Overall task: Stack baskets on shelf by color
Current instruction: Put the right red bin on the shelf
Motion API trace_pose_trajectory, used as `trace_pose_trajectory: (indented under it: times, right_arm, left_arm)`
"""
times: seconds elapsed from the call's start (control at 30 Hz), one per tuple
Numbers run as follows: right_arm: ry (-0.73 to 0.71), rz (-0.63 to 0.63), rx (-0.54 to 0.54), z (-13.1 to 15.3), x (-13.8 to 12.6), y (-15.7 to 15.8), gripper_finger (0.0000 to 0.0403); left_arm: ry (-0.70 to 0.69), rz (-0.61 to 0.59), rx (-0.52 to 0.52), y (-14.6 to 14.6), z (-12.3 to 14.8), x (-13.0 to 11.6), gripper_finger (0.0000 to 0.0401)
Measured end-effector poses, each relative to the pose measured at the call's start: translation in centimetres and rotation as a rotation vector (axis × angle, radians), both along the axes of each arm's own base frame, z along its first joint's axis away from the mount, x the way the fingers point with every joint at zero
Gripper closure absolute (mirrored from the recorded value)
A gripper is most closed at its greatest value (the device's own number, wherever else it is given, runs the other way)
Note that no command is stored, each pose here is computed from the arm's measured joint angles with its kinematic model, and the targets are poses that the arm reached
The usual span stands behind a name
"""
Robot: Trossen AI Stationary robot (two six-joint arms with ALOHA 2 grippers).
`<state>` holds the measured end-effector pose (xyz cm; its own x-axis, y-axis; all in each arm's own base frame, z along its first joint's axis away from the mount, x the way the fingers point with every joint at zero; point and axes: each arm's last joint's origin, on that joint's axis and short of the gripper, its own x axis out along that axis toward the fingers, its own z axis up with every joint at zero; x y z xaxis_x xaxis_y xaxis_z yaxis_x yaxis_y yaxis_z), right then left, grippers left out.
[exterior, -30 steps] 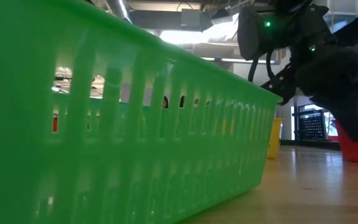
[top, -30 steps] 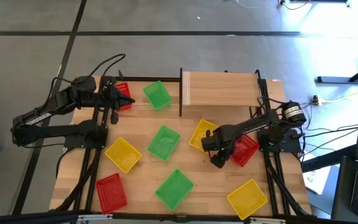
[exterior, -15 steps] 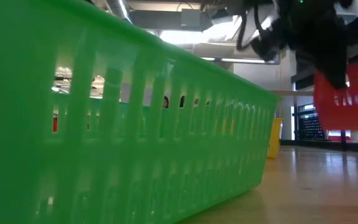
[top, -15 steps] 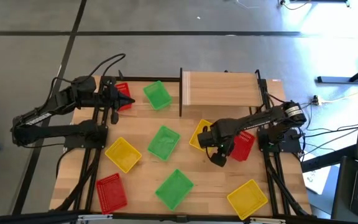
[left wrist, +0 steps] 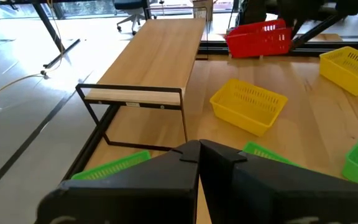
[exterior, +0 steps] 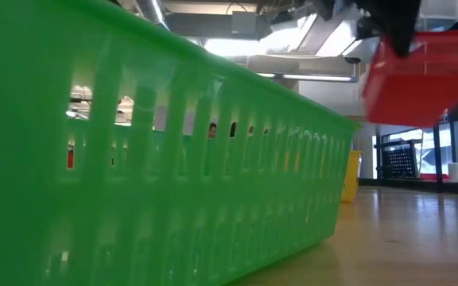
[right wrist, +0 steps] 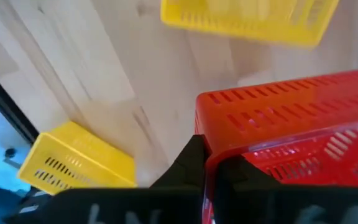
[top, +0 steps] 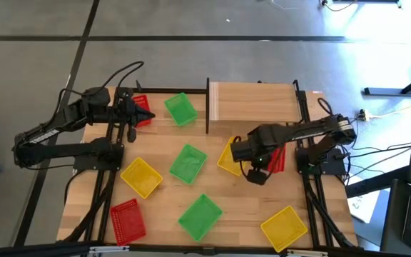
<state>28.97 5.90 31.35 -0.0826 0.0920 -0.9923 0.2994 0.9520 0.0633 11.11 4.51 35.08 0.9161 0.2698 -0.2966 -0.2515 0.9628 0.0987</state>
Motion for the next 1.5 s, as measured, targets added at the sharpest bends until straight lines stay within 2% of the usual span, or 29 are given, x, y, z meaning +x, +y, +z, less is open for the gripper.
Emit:
trace_pose_trajectory:
  times: [0.17,0.33,0.53,0.63,0.77,0.93,1.03,1.27,1.5]
  right_arm:
    - [-0.162,0.112,-0.074,3.4,0.3,-1.1,0.0403]
    - [-0.282,0.178,-0.198,6.3,0.4,-3.1,0.0403]
    - [-0.326,0.285,-0.356,8.4,0.3,-6.8,0.0403]
    - [-0.304,0.279,-0.406,8.7,0.0,-9.1,0.0403]
    - [-0.276,0.225,-0.415,8.6,-0.5,-12.2,0.0403]
    - [-0.263,0.161,-0.402,8.7,-1.3,-15.0,0.0403]
    - [-0.267,0.142,-0.359,8.5,-2.1,-16.1,0.0403]
    - [-0.224,0.101,-0.332,7.5,-6.1,-16.1,0.0403]
    - [-0.142,0.144,-0.335,5.7,-8.6,-16.1,0.0403]
  left_arm:
    - [0.002,0.0,0.008,0.0,0.0,0.0,0.0401]
    - [-0.003,-0.003,0.08,0.2,0.2,0.3,0.0401]
    - [0.069,0.007,0.07,1.0,1.5,2.1,0.0401]
    - [0.138,-0.002,0.059,1.5,2.5,3.0,0.0401]
    - [0.153,-0.003,0.053,2.1,3.7,4.5,0.0401]
    - [0.135,-0.002,0.061,2.4,4.9,5.1,0.0401]
    - [0.129,-0.002,0.063,2.4,5.2,5.1,0.0401]
    - [0.106,0.0,0.073,2.3,6.0,5.0,0.0401]
    - [0.1,0.006,0.058,2.3,6.0,4.9,0.0401]
